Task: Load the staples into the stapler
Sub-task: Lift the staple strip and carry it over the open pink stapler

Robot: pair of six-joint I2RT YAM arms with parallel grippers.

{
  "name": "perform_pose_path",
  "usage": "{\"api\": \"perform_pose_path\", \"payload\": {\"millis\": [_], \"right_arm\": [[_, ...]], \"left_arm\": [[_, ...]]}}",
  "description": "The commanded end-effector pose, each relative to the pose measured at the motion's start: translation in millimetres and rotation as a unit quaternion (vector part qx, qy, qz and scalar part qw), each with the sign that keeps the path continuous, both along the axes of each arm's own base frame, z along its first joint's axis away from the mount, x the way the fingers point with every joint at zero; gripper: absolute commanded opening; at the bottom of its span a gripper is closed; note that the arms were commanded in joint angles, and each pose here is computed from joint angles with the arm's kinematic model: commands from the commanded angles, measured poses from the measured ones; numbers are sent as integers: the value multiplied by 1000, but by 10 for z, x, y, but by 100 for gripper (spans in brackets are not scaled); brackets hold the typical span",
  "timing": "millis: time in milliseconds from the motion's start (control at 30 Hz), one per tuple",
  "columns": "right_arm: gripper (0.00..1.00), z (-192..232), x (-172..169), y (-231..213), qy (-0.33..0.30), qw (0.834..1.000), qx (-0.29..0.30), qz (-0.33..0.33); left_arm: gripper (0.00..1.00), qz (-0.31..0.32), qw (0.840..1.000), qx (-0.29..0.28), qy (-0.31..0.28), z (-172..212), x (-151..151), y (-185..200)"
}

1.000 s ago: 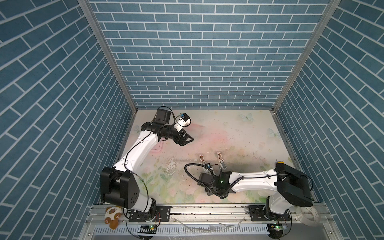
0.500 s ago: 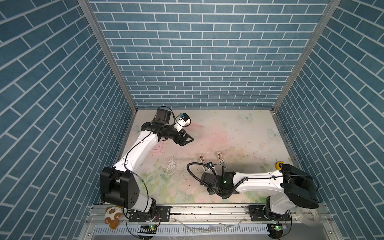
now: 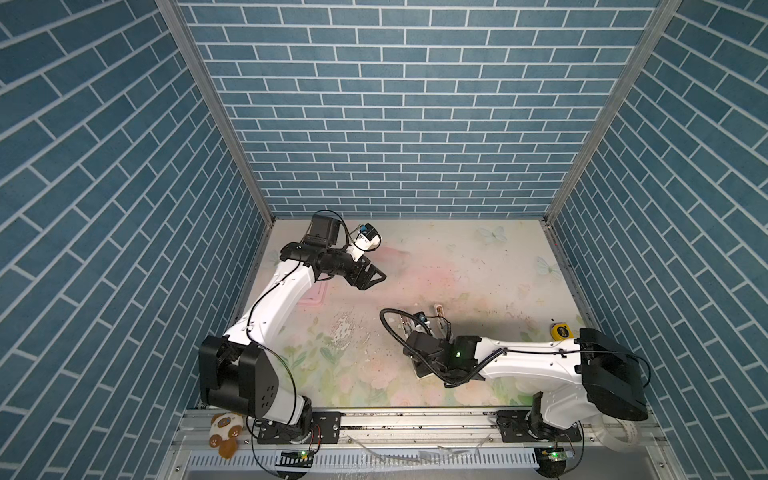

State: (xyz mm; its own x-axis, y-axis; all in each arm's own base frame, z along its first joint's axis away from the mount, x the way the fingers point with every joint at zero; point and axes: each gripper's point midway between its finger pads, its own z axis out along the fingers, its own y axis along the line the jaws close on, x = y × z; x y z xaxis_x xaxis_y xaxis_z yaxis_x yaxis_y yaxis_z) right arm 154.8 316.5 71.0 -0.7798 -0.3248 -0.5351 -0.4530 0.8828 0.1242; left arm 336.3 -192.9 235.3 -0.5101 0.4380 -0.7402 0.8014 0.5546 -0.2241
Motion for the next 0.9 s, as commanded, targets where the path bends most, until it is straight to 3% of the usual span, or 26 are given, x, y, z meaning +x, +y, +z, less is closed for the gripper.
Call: {"api": "perform_pose_path", "payload": {"millis": [0, 467, 867], "right_arm": [[1, 192, 196, 92, -35, 999, 28, 18], [2, 316, 652, 327, -60, 993, 88, 45], [1, 127, 739, 403, -62, 993, 85, 55]], "left_arm": [[83, 6, 1000, -2, -13, 180, -26, 46], [83, 18, 1000, 9, -17, 241, -25, 106], [83, 24, 1000, 6, -17, 251, -19, 108]]}}
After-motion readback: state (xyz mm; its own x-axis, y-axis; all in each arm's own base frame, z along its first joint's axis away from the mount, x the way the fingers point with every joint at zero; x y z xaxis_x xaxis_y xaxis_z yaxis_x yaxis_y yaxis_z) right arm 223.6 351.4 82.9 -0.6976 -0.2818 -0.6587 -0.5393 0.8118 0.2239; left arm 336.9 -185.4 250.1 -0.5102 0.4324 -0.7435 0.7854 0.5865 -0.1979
